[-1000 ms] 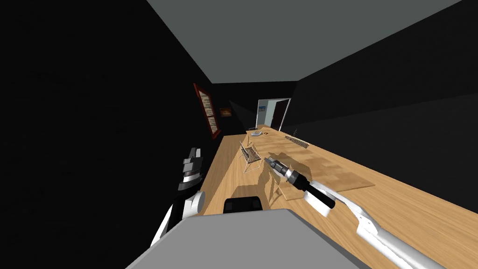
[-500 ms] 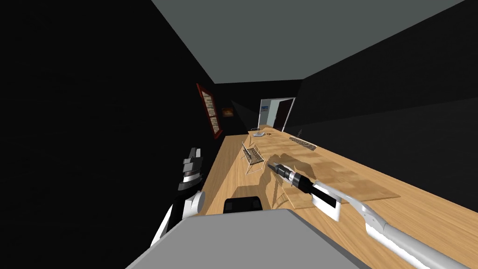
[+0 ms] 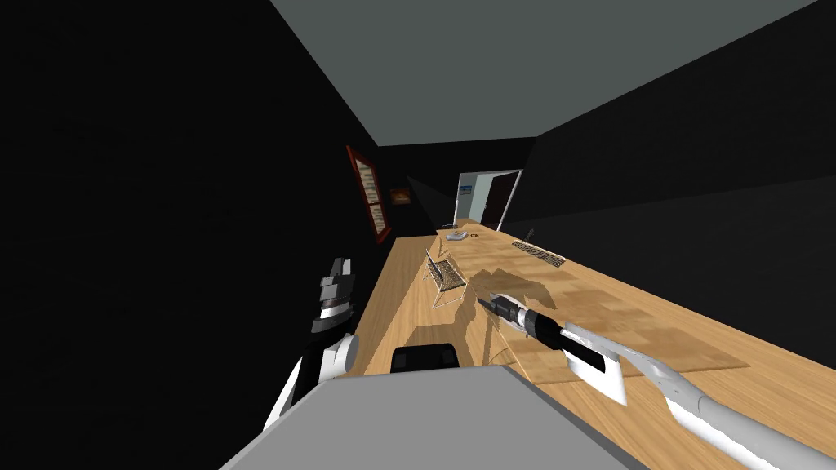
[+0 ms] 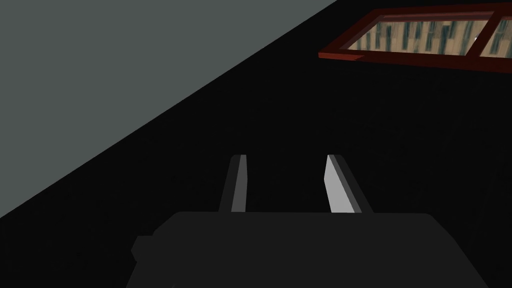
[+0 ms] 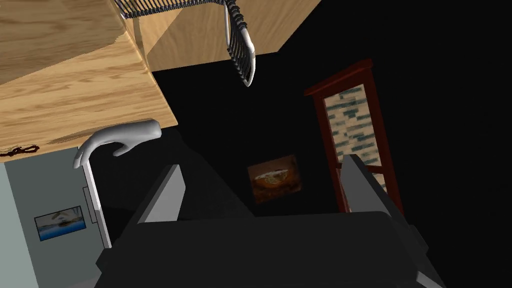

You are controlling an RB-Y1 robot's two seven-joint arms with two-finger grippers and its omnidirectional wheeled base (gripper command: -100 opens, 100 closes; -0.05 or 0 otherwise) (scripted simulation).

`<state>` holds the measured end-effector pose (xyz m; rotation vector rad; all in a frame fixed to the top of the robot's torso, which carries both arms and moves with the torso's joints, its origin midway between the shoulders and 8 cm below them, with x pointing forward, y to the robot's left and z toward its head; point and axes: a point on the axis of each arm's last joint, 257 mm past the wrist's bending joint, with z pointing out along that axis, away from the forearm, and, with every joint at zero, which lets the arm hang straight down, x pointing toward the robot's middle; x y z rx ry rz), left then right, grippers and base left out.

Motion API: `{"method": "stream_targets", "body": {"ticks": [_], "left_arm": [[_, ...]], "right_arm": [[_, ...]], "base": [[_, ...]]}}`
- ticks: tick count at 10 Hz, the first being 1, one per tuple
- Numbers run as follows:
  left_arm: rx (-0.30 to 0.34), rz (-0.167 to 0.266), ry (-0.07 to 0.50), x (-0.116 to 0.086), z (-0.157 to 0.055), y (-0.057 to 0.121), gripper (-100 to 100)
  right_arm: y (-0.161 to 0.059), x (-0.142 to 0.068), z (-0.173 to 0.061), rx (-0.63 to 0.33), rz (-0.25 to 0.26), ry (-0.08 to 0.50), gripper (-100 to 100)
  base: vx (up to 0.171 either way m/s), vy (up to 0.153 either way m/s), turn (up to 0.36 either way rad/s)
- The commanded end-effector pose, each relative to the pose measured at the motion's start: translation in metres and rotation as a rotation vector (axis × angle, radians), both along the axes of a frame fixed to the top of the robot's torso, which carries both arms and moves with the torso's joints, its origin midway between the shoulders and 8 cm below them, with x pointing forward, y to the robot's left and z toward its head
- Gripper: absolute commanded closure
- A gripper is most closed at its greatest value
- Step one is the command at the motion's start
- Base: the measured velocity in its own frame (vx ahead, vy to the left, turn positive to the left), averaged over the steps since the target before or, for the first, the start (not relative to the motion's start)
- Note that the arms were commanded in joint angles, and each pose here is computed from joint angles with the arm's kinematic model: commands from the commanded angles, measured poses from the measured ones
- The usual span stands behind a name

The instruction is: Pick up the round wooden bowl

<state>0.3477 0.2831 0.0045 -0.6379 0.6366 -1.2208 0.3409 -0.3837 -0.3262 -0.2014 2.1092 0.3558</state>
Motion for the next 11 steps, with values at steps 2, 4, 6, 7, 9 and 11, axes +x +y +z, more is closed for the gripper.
{"method": "stream_targets", "body": {"ticks": [2,4,6,7,9,11], "left_arm": [[0.0,0.0,0.0,0.0,0.0,0.0,0],[0.0,0.0,0.0,0.0,0.0,0.0,0],[0.0,0.0,0.0,0.0,0.0,0.0,0],[0.0,0.0,0.0,0.0,0.0,0.0,0],[0.0,0.0,0.0,0.0,0.0,0.0,0],[0.0,0.0,0.0,0.0,0.0,0.0,0]], "right_arm": [[-0.034,-0.014,-0.024,-0.139,0.007,0.07,-100],[-0.055,-0.026,-0.037,-0.215,0.012,0.113,-100],[-0.096,-0.054,-0.059,-0.355,0.026,0.196,-100],[-0.115,-0.069,-0.068,-0.416,0.034,0.236,-100],[-0.132,-0.084,-0.076,-0.472,0.042,0.275,-100],[-0.16,-0.115,-0.09,-0.562,0.061,0.349,-100]], "base": [[0.083,0.042,0.009],[0.107,0.039,0.008],[0.084,0.046,0.008],[0.115,0.048,-0.001],[0.077,0.036,-0.001],[0.091,0.041,-0.008]]}}
